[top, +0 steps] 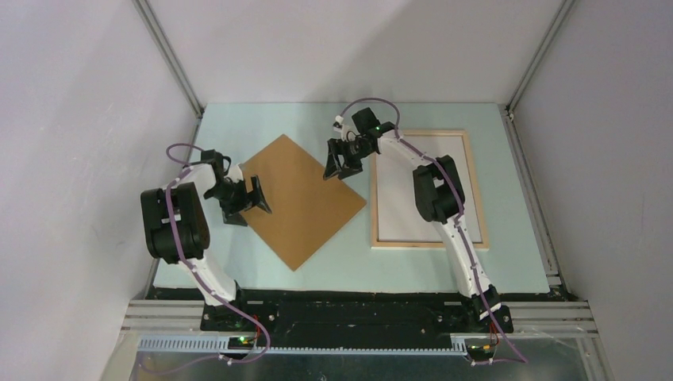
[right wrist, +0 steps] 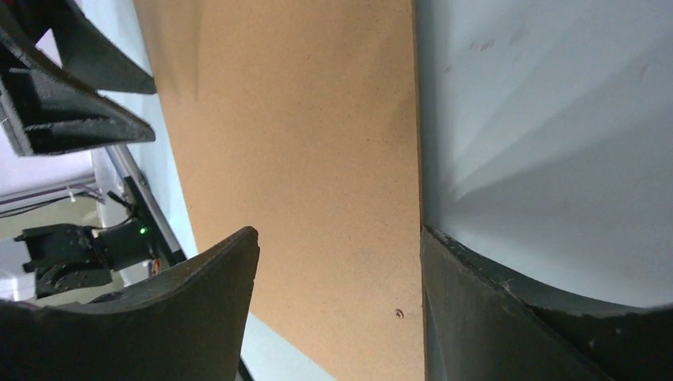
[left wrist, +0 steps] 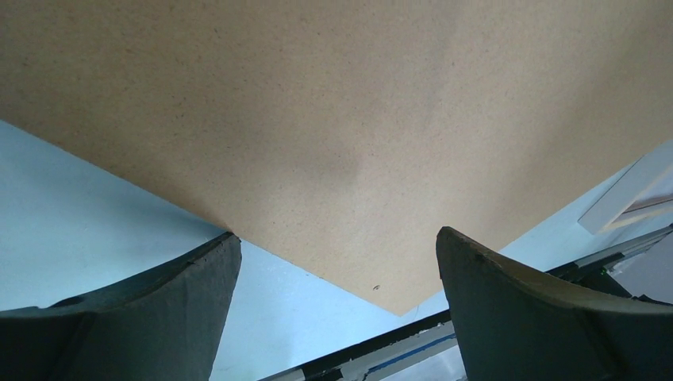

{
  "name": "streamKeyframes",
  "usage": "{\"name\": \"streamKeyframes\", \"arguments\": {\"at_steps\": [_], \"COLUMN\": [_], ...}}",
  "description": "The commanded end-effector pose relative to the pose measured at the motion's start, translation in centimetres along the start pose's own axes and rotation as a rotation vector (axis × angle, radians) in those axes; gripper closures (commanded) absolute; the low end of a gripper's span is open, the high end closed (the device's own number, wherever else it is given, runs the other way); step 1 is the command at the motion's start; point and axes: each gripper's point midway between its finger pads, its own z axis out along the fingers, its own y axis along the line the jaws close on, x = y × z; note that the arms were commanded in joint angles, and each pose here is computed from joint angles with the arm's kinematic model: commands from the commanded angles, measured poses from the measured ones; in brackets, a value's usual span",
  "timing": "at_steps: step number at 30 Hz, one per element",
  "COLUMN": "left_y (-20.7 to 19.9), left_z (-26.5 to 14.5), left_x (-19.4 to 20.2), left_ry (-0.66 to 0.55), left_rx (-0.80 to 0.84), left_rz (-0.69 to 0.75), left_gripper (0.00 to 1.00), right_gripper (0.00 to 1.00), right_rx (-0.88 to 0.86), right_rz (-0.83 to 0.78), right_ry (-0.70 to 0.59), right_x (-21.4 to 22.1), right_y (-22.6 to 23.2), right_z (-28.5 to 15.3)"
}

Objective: Put the photo into the frame
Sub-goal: Turn over the photo frame item at the center of the board.

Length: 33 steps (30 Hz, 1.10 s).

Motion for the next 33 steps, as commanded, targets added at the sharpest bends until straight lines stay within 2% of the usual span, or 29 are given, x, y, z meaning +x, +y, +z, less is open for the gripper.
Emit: {"name": "streamKeyframes", "arguments": {"at_steps": [1,6,20,33], "left_y": [-0.3,-1.0,-2.3,-5.5], "left_z": [1.9,1.1,-0.4,-2.4], "left_x": [-0.8,-2.2,-4.7,-5.4], "left_ry": [-0.006,-0.049,-0.121,-0.159], "left_rx": [0.045,0.058,0.079,0.229], "left_rz": [0.027,0.04,0.061,0.128], "left_gripper": [0.0,0.0,0.01,0.03], "right_gripper": [0.23,0.24,0.28,0.21], "right_rx": [-0.226,-0.196,-0.003,0.131], "right_rz": [-0.09,-0.092,-0.062,-0.069], "right_ry": [-0.012,0.001,0.126,0.196], "right_x": [-0.3,1.6,7.5,11.9], "right_y": [11.3,11.5,4.6,1.6], "right_z": [-3.9,-4.6,-1.9,0.0]}}
